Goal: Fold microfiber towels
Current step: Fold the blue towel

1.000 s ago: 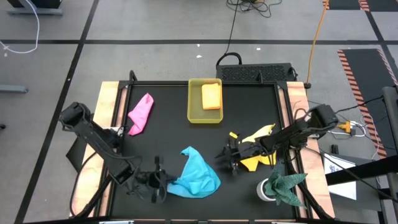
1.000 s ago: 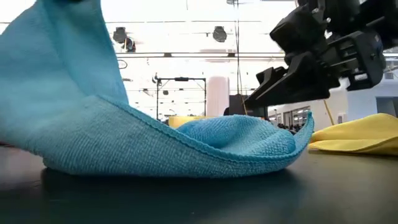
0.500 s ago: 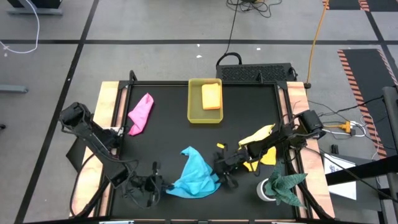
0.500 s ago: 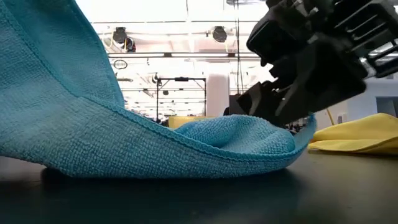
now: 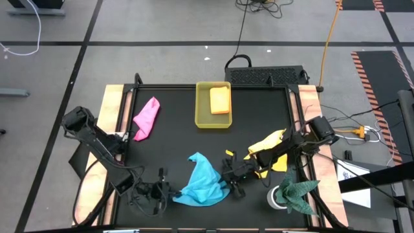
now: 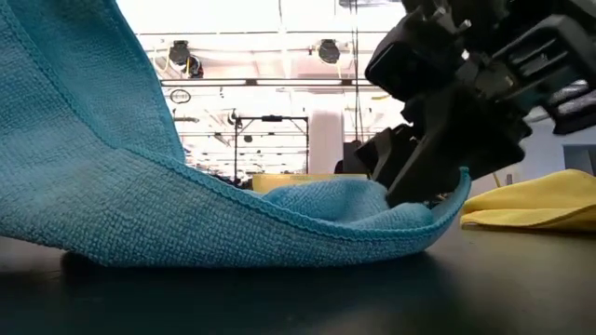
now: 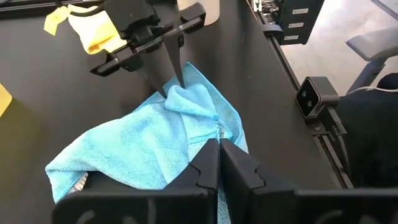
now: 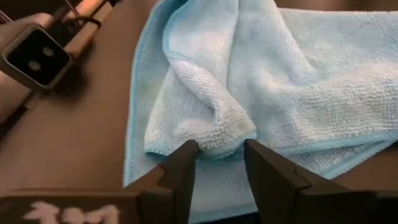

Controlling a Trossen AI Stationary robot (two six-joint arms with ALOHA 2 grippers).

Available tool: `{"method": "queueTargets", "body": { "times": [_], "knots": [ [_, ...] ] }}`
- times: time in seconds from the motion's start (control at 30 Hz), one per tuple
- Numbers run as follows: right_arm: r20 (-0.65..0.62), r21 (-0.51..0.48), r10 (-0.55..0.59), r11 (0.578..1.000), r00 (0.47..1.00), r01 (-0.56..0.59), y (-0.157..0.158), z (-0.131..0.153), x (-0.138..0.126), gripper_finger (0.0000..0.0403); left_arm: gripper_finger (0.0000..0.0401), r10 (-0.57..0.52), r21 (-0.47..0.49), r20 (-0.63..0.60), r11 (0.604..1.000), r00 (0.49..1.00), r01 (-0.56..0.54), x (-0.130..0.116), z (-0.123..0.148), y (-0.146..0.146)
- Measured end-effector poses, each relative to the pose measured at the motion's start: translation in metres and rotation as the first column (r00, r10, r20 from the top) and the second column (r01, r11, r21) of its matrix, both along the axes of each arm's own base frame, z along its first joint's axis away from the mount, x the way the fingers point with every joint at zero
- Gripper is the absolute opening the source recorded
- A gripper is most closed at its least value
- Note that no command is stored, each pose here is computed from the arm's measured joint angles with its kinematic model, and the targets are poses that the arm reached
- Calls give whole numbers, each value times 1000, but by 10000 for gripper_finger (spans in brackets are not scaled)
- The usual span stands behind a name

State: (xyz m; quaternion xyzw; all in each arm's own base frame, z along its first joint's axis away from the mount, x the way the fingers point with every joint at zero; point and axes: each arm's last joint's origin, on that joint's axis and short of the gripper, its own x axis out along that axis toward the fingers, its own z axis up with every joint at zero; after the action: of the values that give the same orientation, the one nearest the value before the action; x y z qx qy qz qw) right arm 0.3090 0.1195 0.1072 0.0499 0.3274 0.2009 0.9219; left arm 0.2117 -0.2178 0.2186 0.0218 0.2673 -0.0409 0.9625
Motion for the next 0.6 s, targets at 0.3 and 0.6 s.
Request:
{"method": "queueTargets", "body": {
  "times": [0.3, 0.6],
  "knots": [
    [146, -46, 33, 999, 989, -26, 1, 17, 4, 25, 18, -50, 28, 78, 998, 996, 48, 1, 7, -6],
    [454, -276, -115, 925, 883, 263, -2, 97, -17, 3, 10, -129, 277, 424, 961, 897, 7, -23, 75, -3]
  ]
}}
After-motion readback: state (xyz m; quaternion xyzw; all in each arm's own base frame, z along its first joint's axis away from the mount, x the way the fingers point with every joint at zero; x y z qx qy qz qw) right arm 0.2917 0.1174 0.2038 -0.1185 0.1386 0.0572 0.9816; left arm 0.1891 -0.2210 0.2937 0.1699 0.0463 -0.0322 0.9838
